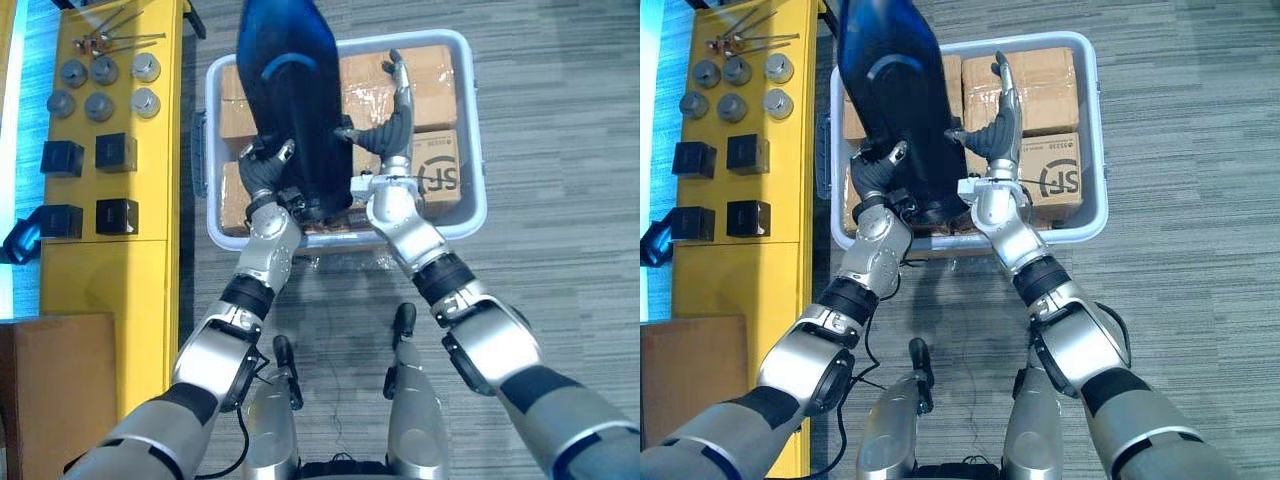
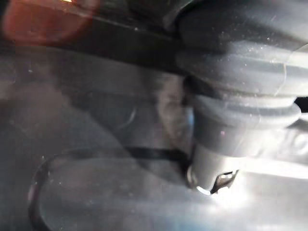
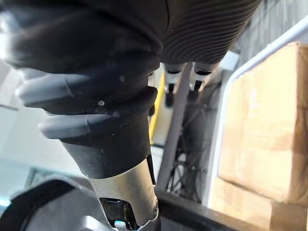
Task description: Walk over and take plastic housings, then place them on the shelf
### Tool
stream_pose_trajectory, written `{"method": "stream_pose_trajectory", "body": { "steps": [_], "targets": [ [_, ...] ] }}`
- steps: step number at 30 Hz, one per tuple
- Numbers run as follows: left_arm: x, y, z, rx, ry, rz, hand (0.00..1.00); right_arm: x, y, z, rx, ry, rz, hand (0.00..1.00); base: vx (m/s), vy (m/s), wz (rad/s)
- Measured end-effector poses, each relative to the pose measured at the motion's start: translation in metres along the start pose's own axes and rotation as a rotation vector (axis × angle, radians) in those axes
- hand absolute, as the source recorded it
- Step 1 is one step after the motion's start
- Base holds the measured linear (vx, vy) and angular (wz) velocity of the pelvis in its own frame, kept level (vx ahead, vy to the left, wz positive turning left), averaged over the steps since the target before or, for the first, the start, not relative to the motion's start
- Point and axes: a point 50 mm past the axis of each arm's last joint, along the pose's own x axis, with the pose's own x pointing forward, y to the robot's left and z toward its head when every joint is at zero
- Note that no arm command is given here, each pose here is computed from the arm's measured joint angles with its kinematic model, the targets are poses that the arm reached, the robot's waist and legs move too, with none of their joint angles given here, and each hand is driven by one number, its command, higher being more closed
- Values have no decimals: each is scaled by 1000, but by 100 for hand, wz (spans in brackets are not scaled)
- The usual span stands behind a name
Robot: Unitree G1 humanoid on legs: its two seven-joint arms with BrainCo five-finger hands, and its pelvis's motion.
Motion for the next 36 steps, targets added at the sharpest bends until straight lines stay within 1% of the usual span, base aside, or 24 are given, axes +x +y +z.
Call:
{"method": "stream_pose_trajectory", "body": {
  "steps": [5,8,10,13,15,19,22,23,26,27,29,31,32,34,36],
  "targets": [
    [0,8,0,-31,14,153,100,2,-3,4,22,-31,-9,0,-3,7,0],
    [1,13,1,-34,10,232,100,2,-5,24,158,-85,-7,0,-1,10,-1],
    [1,16,4,-6,-27,274,100,-6,-5,59,290,-210,18,0,-4,31,-3],
    [1,18,11,20,-81,300,100,-20,-7,84,390,-301,53,0,-15,39,-5],
    [1,16,14,11,-93,297,100,-26,-7,82,408,-289,63,0,-27,40,-14],
    [2,19,17,-1,-106,295,100,-32,-8,62,376,-201,71,0,-22,32,-14],
    [3,28,19,-23,-145,254,100,-41,-17,39,370,-110,66,0,-6,29,-17],
    [0,31,23,-56,-178,224,100,-46,-24,25,356,-62,55,0,11,24,-19],
    [-11,38,32,-103,-265,143,100,-61,-44,-14,304,63,6,0,22,14,-7],
    [-20,47,38,-138,-321,81,100,-74,-59,-38,270,138,-27,0,18,14,-7],
    [-31,57,40,-166,-359,36,100,-90,-76,-58,238,203,-63,0,13,10,3],
    [-53,76,38,-184,-389,-15,100,-118,-98,-81,225,286,-78,0,17,17,8],
    [-59,83,35,-174,-392,-21,100,-126,-101,-86,236,309,-70,0,8,5,4],
    [-82,104,16,-138,-338,-42,100,-157,-111,-98,276,369,-46,0,50,-3,5],
    [-100,114,3,-141,-284,-69,100,-174,-115,-98,318,375,-34,0,100,8,8]
  ]
}}
